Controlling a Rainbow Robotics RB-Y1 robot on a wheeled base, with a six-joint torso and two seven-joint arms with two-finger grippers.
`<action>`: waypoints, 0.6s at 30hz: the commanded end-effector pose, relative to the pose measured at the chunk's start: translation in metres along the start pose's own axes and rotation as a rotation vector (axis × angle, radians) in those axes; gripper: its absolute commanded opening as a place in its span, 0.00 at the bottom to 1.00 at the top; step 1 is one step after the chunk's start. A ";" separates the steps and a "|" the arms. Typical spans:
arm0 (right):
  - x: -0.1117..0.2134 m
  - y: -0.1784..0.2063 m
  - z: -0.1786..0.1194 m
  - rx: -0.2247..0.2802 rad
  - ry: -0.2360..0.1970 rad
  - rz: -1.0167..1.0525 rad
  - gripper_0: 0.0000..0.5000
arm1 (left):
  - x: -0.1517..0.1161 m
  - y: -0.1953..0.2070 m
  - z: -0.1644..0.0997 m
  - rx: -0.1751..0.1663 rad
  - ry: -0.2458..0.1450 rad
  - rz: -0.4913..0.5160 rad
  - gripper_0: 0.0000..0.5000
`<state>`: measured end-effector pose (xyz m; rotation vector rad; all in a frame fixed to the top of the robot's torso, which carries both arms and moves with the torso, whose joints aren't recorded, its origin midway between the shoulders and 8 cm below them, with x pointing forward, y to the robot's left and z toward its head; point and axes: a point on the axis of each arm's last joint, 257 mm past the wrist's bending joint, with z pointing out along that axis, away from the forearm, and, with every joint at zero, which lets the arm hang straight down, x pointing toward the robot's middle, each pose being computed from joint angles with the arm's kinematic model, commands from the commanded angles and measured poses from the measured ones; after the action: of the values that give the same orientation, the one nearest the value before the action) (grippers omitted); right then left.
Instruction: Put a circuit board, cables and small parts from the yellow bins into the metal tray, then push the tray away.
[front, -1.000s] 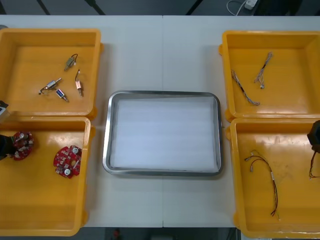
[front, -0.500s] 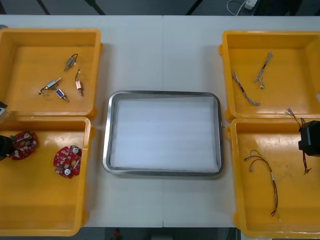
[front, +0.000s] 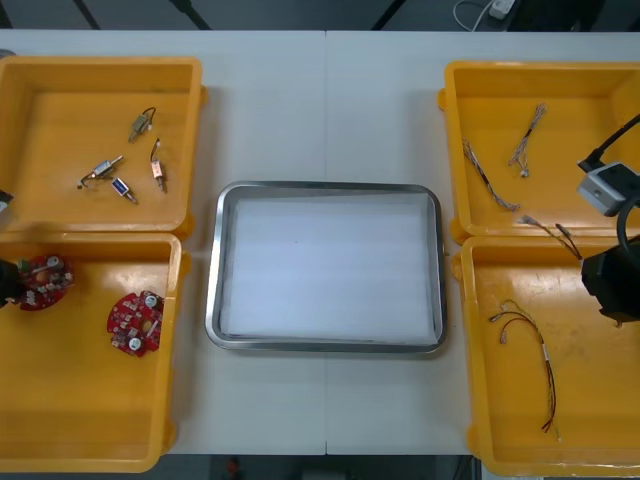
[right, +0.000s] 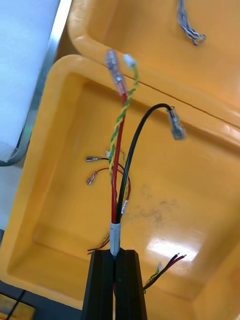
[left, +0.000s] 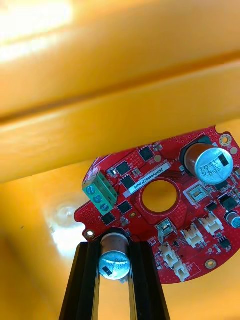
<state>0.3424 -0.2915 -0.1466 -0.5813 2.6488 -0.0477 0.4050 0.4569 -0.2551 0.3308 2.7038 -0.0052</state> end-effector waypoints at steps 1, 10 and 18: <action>-0.008 0.005 -0.012 0.016 -0.016 -0.137 0.00 | -0.028 0.012 -0.050 -0.027 -0.034 0.041 0.00; -0.007 0.007 -0.013 0.009 -0.013 -0.182 0.00 | -0.032 -0.015 -0.073 0.062 -0.018 0.017 0.00; -0.008 0.005 -0.013 0.020 -0.016 -0.181 0.00 | -0.033 -0.072 -0.095 0.099 -0.040 -0.060 0.00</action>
<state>0.3400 -0.2814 -0.1440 -0.7484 2.6126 -0.0479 0.3851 0.3885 -0.1870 0.5432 2.6633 -0.1561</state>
